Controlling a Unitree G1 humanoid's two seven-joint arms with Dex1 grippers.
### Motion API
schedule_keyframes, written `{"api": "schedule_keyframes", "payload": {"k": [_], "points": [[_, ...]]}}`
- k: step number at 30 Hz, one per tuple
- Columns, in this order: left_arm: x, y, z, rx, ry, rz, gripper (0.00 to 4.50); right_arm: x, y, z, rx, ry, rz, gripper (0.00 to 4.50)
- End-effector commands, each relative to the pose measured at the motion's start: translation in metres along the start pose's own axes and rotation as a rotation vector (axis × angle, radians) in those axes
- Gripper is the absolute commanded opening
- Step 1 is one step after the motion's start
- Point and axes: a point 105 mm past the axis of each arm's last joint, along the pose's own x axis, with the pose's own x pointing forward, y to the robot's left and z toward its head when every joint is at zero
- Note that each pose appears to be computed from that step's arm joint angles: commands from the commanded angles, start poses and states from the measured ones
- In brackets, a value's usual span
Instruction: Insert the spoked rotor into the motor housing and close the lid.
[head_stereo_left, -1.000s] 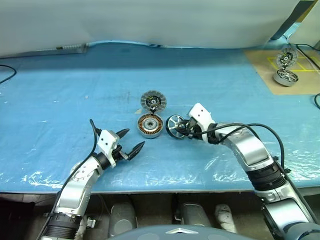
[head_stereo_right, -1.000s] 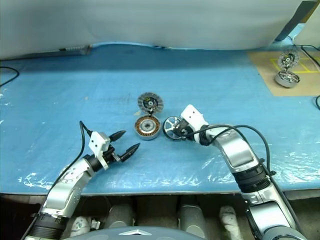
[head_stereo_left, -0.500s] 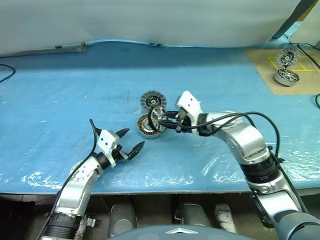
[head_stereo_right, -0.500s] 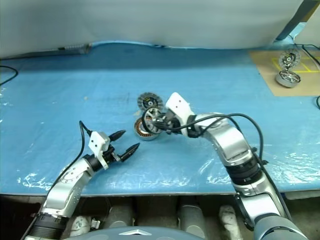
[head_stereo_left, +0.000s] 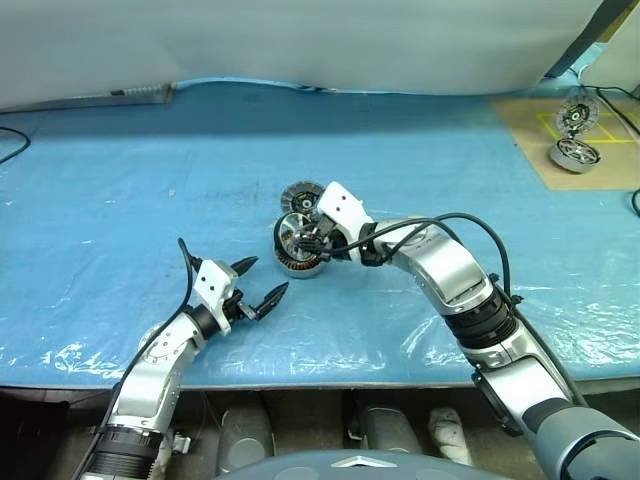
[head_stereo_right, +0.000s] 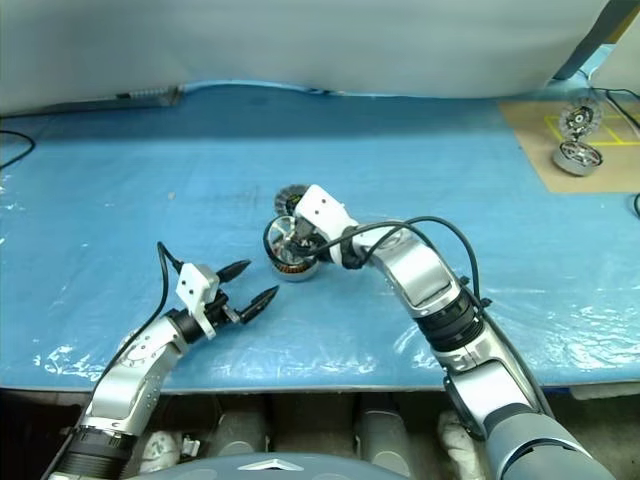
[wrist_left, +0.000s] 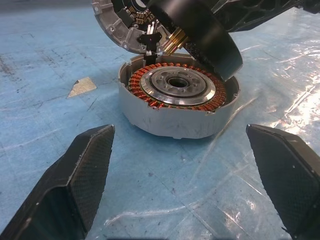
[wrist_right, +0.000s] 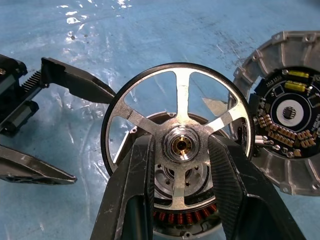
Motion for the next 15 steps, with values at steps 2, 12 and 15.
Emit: {"api": "schedule_keyframes", "payload": {"k": [2, 12, 15], "points": [[0.0, -0.001, 0.01, 0.027, -0.037, 0.0, 4.5, -0.004, 0.0, 0.008, -0.033, -0.034, -0.006, 1.24], [0.0, -0.001, 0.01, 0.026, -0.036, 0.002, 4.5, -0.006, 0.0, -0.003, -0.035, 0.003, 0.0, 1.24], [-0.001, -0.001, 0.01, 0.026, -0.035, 0.003, 4.5, -0.007, 0.0, -0.005, -0.036, 0.009, 0.002, 1.24]]}}
